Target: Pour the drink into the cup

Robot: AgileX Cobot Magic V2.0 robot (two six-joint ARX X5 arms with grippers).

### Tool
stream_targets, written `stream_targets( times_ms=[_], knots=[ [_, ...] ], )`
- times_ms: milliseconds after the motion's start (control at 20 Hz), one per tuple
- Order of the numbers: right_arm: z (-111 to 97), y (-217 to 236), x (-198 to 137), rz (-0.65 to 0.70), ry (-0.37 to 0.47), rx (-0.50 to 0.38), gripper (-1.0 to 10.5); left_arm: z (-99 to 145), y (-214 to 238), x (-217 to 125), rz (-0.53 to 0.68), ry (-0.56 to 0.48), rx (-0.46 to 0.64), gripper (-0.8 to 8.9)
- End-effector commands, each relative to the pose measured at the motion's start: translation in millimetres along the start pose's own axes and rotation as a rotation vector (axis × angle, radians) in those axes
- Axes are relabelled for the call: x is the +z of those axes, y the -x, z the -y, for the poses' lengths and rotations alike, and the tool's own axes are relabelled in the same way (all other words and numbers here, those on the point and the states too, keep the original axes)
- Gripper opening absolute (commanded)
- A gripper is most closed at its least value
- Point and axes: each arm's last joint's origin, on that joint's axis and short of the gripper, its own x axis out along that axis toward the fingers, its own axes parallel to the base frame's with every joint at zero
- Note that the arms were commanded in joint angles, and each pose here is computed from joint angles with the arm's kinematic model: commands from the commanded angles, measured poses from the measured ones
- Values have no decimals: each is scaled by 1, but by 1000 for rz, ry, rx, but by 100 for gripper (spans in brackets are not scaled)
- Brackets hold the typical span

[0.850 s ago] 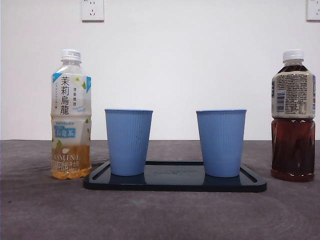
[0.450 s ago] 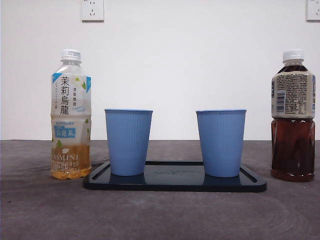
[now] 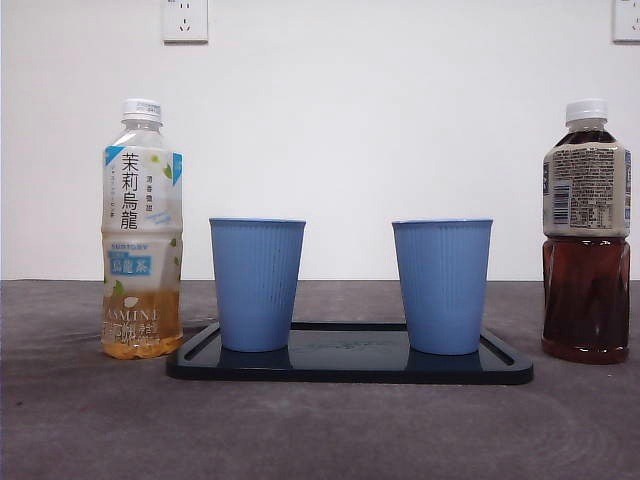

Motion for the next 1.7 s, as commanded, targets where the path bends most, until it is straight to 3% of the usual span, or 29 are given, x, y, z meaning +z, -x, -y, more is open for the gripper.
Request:
stream_targets(
  times_ms=[50, 250, 500, 900, 1200, 1450, 1700],
  knots=[
    [-1, 2, 4, 14, -15, -3, 601, 3, 2, 5, 21, -23, -11, 563],
    [-1, 2, 3, 4, -23, -8, 600, 3, 2, 5, 20, -22, -11, 562],
    [7, -3, -8, -71, -84, -169, 599, 3, 2, 5, 20, -20, -11, 562],
    [29, -26, -48, -117, -168, -308, 598, 3, 2, 6, 25, -23, -12, 561],
    [52, -52, -82, -70, -218, -422, 599, 3, 2, 6, 26, -24, -12, 561],
    [77, -81, -117, 13, -198, -515, 599, 2, 0, 6, 22, -22, -11, 561],
    [94, -103, -139, 50, -189, -520, 599, 0, -2, 6, 15, -17, -10, 561]
  ],
)
